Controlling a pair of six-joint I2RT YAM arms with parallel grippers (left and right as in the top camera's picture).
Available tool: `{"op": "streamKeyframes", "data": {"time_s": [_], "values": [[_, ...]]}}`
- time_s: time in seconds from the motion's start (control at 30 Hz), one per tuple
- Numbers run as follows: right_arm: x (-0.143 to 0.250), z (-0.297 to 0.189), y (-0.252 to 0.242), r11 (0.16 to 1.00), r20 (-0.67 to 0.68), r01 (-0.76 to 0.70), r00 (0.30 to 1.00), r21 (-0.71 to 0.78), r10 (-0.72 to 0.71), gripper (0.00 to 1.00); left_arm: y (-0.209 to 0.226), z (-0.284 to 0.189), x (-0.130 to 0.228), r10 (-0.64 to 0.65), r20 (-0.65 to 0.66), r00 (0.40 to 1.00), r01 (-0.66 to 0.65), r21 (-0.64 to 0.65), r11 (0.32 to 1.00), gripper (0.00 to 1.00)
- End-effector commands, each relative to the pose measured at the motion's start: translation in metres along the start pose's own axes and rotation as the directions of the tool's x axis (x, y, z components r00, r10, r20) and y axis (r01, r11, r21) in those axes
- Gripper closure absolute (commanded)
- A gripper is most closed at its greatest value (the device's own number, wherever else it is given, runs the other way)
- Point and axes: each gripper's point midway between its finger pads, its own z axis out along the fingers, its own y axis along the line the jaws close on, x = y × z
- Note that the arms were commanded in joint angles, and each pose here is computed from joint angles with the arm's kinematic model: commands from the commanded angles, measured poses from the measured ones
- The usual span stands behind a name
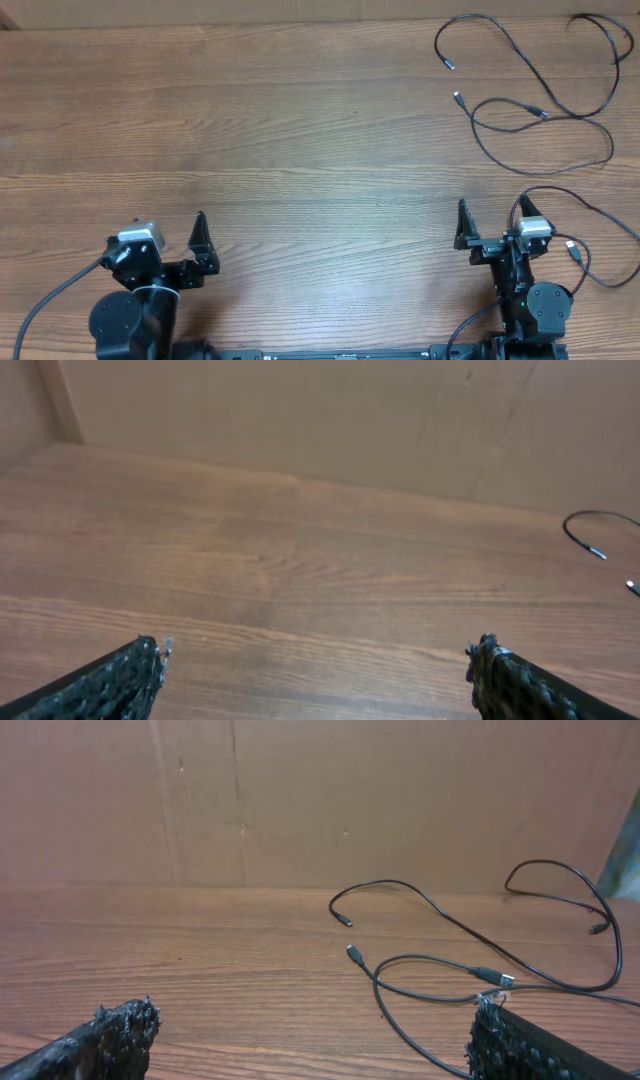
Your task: Untangle cables
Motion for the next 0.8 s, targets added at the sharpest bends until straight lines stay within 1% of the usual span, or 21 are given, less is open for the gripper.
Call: {"op": "streamKeyframes", "data": {"time_s": [0.0, 0.2, 0.43, 0.53, 0.77], "values": [[0.002, 0.000, 0.002, 1.000, 0.004, 0.005, 1.000, -0.007, -0.005, 0.00, 0.005, 0.003, 0.006, -0.010, 0.047, 0.999, 0.010, -0.013, 1.000, 0.00], [0.002, 0.000, 0.002, 1.000, 0.004, 0.005, 1.000, -0.007, -0.005, 0.00, 0.006, 0.012, 0.017, 0.007, 0.095, 0.995, -0.007, -0.002, 1.000, 0.01], [0.002, 0.000, 0.002, 1.000, 0.004, 0.005, 1.000, -0.007, -0.005, 0.00, -0.003, 0.020, 0.026, 0.113, 0.139, 0.984, -0.119, 0.034, 0.992, 0.01], [0.002, 0.000, 0.002, 1.000, 0.004, 0.005, 1.000, -0.007, -0.005, 0.00, -0.003, 0.022, 0.027, 0.114, 0.158, 0.981, -0.121, 0.035, 0.992, 0.00], [0.002, 0.000, 0.002, 1.000, 0.004, 0.005, 1.000, -0.007, -0.005, 0.00, 0.005, 0.028, 0.026, 0.114, 0.200, 0.973, -0.114, -0.012, 0.993, 0.01]]}}
